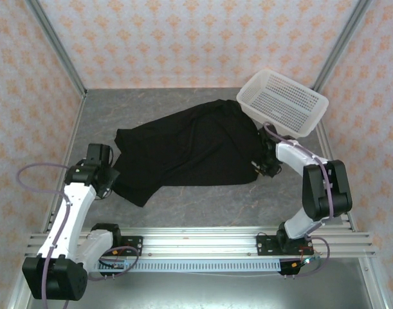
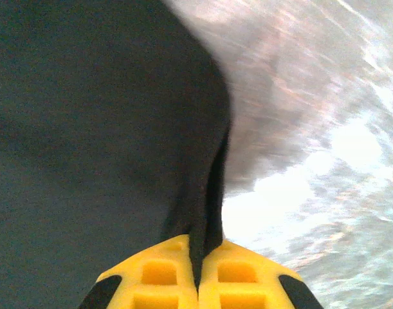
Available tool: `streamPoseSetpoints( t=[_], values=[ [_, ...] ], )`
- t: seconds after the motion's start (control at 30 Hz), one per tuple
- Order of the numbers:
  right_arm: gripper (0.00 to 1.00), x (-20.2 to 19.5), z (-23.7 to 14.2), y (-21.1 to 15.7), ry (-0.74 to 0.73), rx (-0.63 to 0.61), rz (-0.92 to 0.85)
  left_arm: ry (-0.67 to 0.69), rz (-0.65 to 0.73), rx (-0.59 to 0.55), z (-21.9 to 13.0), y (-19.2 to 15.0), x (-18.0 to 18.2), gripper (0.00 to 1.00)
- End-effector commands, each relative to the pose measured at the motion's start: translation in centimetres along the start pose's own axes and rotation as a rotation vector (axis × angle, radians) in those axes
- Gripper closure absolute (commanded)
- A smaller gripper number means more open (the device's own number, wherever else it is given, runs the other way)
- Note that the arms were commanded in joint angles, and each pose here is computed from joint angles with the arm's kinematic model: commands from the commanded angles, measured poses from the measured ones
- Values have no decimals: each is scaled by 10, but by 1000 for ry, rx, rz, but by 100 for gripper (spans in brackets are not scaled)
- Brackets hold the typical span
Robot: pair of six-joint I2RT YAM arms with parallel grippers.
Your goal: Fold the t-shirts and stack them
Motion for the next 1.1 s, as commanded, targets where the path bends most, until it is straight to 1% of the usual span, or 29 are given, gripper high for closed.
streamPoseSetpoints(
  t=[0.0, 0.13, 0.2, 0.27, 0.37, 0.5, 0.57, 0.63, 0.73, 0.8, 0.83, 0.93, 1.07],
  values=[
    [100, 51, -71, 18, 194, -147, -122, -186, -83, -131, -53, 32, -29, 100],
    [100, 90, -142, 26, 370, -268, -207, -369, -158, -289, -126, 66, -49, 100],
    [100, 101, -184, 27, 486, -346, -229, -467, -197, -391, -170, 80, -50, 100],
    [100, 103, -219, 22, 592, -405, -248, -549, -229, -479, -208, 88, -42, 100],
    [100, 91, -275, 3, 778, -500, -295, -679, -265, -597, -260, 93, -23, 100],
    [100, 55, -340, -28, 958, -630, -326, -814, -294, -721, -318, 92, 6, 100],
    [100, 44, -362, -39, 1005, -647, -339, -869, -308, -773, -343, 93, 14, 100],
    [100, 41, -376, -44, 1032, -637, -338, -904, -312, -797, -361, 97, 14, 100],
    [100, 51, -384, -39, 1054, -603, -305, -915, -291, -789, -372, 108, -6, 100],
    [100, 67, -378, -30, 1052, -561, -296, -885, -273, -762, -365, 118, -27, 100],
    [100, 74, -373, -25, 1049, -541, -290, -857, -251, -745, -357, 123, -41, 100],
    [100, 107, -347, -7, 1048, -460, -285, -766, -183, -672, -319, 137, -85, 100],
    [100, 151, -313, 19, 1058, -398, -293, -715, -90, -583, -265, 157, -143, 100]
  ],
)
Point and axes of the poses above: each hand's point on the last joint's axis, 136 mm out from that joint toward the fingers, its own z axis out along the fingers, its own x axis along the line the jaws close on, y = z × x, the point moved 7 cm from there along -z, back along the fingers, and after that the axes turned 1 degree about -z, right-handed, at the moved point
